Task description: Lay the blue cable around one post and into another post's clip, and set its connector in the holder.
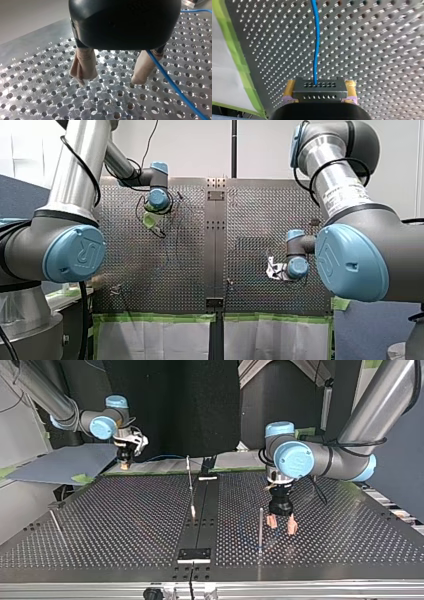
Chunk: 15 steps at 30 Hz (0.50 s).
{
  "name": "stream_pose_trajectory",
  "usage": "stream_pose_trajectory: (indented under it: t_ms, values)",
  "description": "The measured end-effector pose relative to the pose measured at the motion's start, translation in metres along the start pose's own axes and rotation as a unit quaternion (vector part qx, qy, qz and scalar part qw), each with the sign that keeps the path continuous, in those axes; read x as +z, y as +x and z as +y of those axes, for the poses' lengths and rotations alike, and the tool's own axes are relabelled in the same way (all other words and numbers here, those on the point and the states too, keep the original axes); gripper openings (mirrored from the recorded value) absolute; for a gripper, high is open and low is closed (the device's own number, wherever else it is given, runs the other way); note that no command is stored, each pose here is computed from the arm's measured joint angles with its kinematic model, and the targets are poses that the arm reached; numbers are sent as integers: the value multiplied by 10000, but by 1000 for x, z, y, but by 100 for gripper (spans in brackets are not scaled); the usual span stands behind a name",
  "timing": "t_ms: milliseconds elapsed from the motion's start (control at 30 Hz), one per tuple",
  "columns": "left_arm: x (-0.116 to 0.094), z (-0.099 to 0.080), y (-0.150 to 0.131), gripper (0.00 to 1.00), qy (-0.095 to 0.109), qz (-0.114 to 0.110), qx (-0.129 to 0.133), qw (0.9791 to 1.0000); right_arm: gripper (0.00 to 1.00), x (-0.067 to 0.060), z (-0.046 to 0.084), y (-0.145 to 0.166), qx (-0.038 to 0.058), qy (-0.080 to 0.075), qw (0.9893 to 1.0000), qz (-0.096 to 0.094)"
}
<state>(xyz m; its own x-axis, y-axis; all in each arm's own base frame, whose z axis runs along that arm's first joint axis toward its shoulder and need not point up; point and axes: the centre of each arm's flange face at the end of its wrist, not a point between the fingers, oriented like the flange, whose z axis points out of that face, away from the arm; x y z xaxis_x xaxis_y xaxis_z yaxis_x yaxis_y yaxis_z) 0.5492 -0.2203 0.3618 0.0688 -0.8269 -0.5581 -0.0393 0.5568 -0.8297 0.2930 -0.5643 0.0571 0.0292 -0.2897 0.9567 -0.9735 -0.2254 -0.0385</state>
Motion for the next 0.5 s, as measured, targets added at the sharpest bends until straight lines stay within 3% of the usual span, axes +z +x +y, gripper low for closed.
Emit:
stream_pose_trajectory:
  t_ms: [200,500]
  values:
    - [0,1,-1,100,-19,-7,34,10000,13,-2,-5,43,176,91,9997,165]
    - [0,1,-1,100,-42,-34,65,10000,13,-5,-8,120,200,51,9983,554]
